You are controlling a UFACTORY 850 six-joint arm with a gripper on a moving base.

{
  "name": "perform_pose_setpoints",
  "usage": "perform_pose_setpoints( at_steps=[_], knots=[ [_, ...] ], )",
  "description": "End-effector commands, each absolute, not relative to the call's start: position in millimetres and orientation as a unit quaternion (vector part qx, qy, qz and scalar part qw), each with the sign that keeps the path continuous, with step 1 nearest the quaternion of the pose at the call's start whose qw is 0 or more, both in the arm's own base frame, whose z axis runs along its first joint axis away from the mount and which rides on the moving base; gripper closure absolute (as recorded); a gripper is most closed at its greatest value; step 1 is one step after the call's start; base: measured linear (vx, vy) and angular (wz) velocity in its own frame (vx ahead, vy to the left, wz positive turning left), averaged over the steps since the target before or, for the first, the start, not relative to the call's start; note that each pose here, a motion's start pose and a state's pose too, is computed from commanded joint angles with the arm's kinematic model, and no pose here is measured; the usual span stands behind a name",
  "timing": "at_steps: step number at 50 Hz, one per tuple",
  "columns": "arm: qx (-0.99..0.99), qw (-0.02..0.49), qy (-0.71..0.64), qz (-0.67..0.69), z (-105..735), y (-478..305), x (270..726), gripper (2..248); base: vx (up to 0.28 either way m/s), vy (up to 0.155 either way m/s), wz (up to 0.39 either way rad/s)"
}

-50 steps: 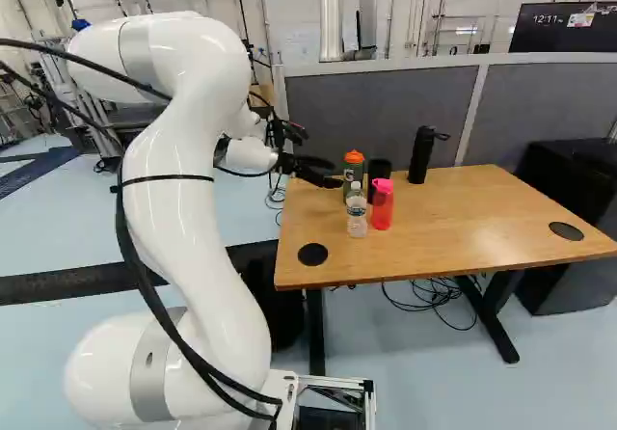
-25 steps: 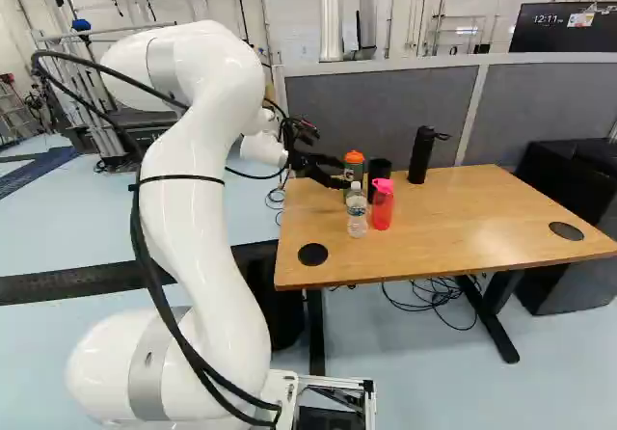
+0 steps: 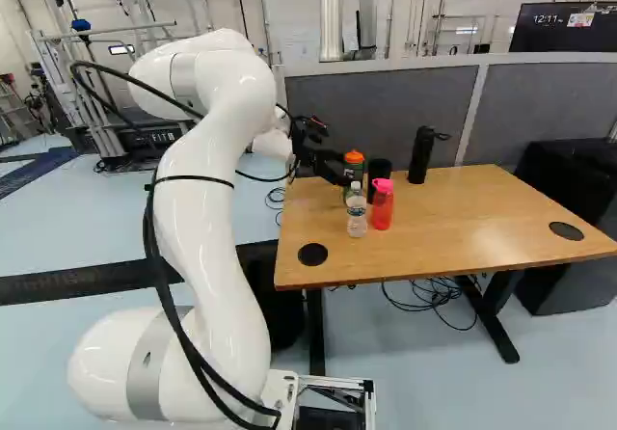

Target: Pick up the green bottle from the table

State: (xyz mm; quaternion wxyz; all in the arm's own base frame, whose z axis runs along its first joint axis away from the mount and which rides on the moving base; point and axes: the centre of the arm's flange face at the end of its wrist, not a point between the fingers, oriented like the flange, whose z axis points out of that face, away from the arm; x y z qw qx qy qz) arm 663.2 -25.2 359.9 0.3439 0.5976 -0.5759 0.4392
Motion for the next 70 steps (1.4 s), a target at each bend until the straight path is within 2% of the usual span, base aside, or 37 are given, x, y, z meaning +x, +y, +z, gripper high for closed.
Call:
perform_pose_setpoints(
  at_steps=[10, 11, 15, 16, 21, 22, 26, 27, 47, 70],
  knots=[
    [0.596, 0.343, -0.577, 0.440, 359.9, -26.2, 665.1, 11, 0.000, 0.000, 0.000],
    [0.596, 0.343, -0.577, 0.440, 359.9, -26.3, 665.1, 47, 0.000, 0.000, 0.000],
    [0.596, 0.343, -0.577, 0.440, 359.9, -26.3, 665.2, 47, 0.000, 0.000, 0.000],
    [0.596, 0.343, -0.577, 0.440, 359.9, -26.3, 665.2, 86, 0.000, 0.000, 0.000],
    [0.596, 0.343, -0.577, 0.440, 359.9, -26.2, 665.1, 86, 0.000, 0.000, 0.000],
    [0.597, 0.343, -0.577, 0.440, 359.9, -26.1, 665.0, 122, 0.000, 0.000, 0.000],
    [0.597, 0.343, -0.576, 0.440, 359.9, -25.0, 664.4, 122, 0.000, 0.000, 0.000],
    [0.598, 0.343, -0.576, 0.440, 359.9, -24.5, 664.2, 130, 0.000, 0.000, 0.000],
    [0.612, 0.341, -0.561, 0.441, 359.8, -1.2, 652.9, 130, 0.000, 0.000, 0.000],
    [0.634, 0.352, -0.529, 0.440, 361.5, 33.2, 611.2, 130, 0.000, 0.000, 0.000]
  ],
)
